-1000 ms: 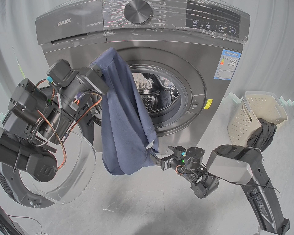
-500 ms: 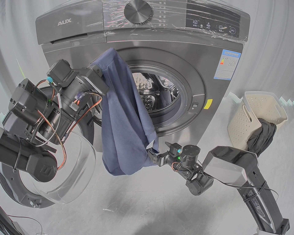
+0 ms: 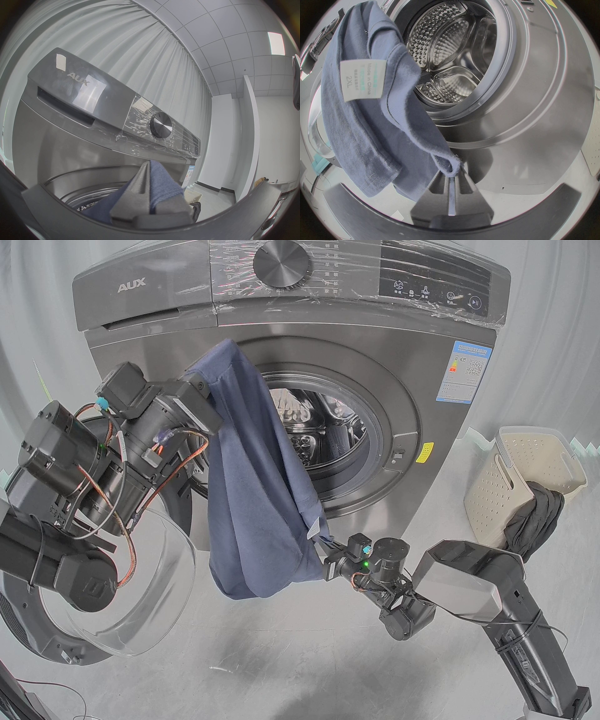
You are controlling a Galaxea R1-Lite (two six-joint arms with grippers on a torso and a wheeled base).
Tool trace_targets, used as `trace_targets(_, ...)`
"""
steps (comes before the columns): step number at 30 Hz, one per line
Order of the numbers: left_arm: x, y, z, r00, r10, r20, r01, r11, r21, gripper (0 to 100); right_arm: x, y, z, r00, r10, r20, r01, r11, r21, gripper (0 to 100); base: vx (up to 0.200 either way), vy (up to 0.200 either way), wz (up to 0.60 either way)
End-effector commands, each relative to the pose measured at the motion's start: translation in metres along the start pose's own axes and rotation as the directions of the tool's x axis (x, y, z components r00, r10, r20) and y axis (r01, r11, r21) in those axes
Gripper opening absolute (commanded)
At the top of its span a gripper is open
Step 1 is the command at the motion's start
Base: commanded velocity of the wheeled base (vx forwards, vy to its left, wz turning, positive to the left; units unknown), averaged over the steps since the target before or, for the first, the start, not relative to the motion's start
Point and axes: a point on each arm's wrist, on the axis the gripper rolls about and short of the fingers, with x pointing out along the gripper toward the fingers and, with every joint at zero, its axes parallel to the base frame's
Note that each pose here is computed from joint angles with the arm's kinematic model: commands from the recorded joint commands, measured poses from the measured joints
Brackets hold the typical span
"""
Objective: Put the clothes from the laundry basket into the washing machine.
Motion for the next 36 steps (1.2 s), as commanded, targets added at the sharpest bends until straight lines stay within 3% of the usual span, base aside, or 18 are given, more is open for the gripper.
trace_targets(1,0.0,0.001,-0.002,1.0,0.002,-0.006,-0.002,1.0,-0.001,0,-0.003,-0.001,0.008,1.0,-0.003,0.012,0.003,1.0,-0.001,0,0.0,0.0,0.0)
trace_targets(4,0.0,0.003,-0.004,1.0,0.006,-0.012,-0.006,1.0,0.0,0,-0.017,0.001,0.024,1.0,-0.003,0.002,0.003,1.0,0.0,0,0.0,0.0,0.0)
trace_targets(13,-0.006,0.008,-0.012,0.999,0.021,-0.049,-0.022,1.0,-0.008,0,-0.079,0.012,0.102,1.0,0.005,0.031,-0.005,1.0,0.005,0,0.0,0.0,0.0)
trace_targets(17,-0.01,0.02,-0.027,0.994,0.053,-0.097,-0.053,0.999,0.007,0,-0.111,0.017,0.137,0.999,0.005,0.054,-0.006,1.0,0.003,0,0.0,0.0,0.0)
trace_targets(23,-0.023,0.028,-0.051,0.978,0.084,-0.191,-0.085,0.996,0.007,0,-0.148,0.023,0.181,0.993,0.008,0.121,-0.008,1.0,-0.002,0,0.0,0.0,0.0)
trace_targets(28,-0.039,0.031,-0.079,0.947,0.104,-0.304,-0.109,0.994,0.0,0,-0.168,0.026,0.195,0.988,0.011,0.156,-0.012,1.0,0.003,0,0.0,0.0,0.0)
trace_targets(31,-0.05,0.032,-0.096,0.921,0.116,-0.373,-0.117,0.993,0.018,0,-0.173,0.029,0.199,0.985,0.022,0.171,-0.023,1.0,0.007,0,0.0,0.0,0.0)
trace_targets(32,-0.051,0.032,-0.097,0.92,0.116,-0.375,-0.117,0.993,0.019,0,-0.173,0.029,0.199,0.985,0.023,0.171,-0.025,1.0,0.007,0,0.0,0.0,0.0)
trace_targets(36,-0.072,0.03,-0.11,0.876,0.126,-0.466,-0.124,0.992,0.034,0,-0.171,0.032,0.205,0.98,0.033,0.195,-0.035,0.999,0.005,0,0.0,0.0,0.0)
